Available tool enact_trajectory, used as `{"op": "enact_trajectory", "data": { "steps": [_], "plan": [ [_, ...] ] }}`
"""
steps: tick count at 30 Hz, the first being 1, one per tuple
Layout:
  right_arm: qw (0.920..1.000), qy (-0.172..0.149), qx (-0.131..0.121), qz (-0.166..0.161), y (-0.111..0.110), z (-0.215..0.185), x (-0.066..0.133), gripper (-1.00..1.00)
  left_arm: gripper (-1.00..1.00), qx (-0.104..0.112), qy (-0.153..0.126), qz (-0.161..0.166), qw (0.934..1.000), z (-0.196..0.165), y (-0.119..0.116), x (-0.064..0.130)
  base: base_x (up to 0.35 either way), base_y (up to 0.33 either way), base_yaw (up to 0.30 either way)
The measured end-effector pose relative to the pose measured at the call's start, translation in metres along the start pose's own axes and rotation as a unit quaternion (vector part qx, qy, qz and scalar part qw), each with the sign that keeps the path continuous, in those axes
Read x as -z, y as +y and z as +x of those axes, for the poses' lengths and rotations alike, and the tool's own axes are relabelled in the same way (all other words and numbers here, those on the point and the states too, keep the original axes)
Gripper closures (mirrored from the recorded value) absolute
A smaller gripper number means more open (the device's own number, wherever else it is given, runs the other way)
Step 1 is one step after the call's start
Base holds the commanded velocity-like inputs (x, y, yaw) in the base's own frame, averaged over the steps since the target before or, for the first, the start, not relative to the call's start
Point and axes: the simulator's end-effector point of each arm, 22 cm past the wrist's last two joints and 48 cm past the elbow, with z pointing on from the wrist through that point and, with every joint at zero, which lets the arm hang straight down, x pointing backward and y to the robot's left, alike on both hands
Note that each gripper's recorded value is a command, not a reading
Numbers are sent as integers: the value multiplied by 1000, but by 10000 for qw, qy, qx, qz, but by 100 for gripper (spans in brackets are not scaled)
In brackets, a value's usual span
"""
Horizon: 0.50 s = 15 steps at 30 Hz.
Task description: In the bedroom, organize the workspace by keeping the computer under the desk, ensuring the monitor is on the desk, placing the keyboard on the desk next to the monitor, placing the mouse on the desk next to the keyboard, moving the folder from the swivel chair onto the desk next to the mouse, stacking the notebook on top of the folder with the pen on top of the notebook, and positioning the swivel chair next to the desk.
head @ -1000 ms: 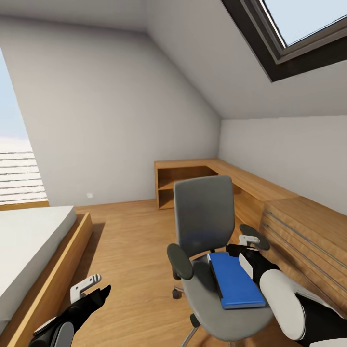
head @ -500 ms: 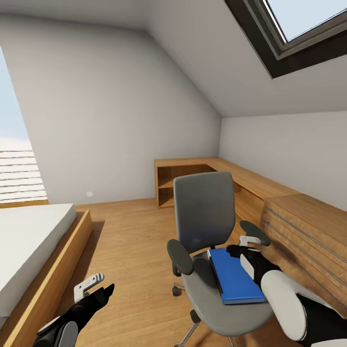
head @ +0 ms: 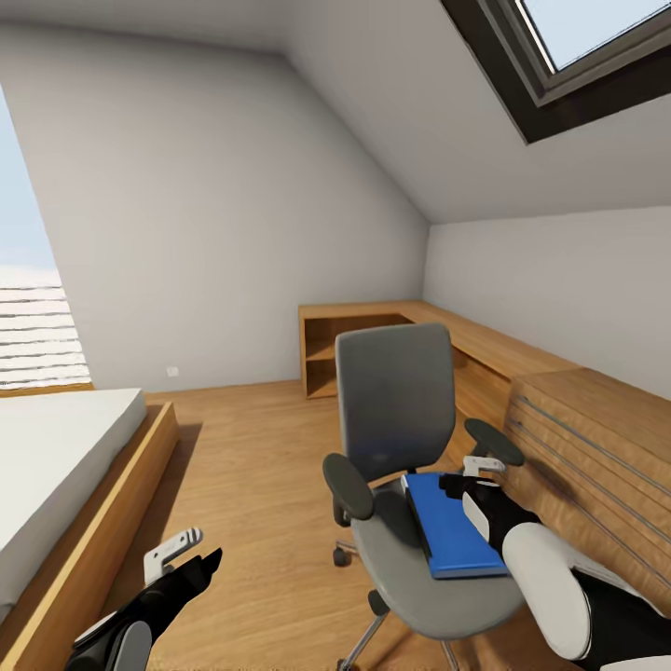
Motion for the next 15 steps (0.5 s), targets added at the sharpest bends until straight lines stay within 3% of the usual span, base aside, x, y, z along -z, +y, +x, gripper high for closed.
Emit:
{"op": "enact_trajectory", "data": {
  "steps": [15],
  "plan": [
    [9999, -36, -8, 138, -22, 25, -15, -100, -100, 1, -4, 2, 10000, 25, 13, -14, 0, 0, 0]
  ]
}}
